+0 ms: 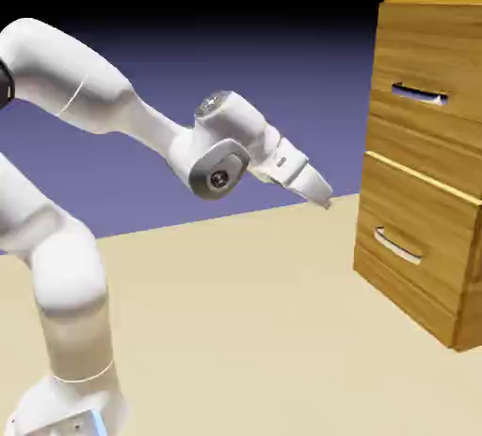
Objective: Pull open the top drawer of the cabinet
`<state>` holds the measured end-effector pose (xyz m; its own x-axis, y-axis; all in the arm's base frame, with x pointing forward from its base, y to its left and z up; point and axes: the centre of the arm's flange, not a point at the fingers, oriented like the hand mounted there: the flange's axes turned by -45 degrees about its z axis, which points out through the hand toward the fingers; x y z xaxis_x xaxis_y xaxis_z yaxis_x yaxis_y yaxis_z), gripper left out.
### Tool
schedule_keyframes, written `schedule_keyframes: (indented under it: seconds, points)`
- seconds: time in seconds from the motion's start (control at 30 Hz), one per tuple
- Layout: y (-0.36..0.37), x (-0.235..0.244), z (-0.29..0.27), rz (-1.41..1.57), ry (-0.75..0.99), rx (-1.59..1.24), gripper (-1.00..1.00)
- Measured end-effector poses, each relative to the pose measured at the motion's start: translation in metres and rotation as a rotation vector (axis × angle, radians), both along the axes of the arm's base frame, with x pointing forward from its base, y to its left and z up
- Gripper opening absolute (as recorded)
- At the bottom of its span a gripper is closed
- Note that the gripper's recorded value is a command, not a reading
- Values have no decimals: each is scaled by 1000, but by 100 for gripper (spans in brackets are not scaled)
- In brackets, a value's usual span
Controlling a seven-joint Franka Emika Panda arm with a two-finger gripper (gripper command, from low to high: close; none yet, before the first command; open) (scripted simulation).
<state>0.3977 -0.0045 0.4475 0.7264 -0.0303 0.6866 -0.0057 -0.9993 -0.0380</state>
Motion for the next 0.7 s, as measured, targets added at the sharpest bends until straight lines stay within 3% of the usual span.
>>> schedule_keyframes:
  seconds: [0.4,0.7]
  points:
    - [-85,49,-137,-580,375,492,100]
    - [-149,50,-217,-1071,461,662,100]
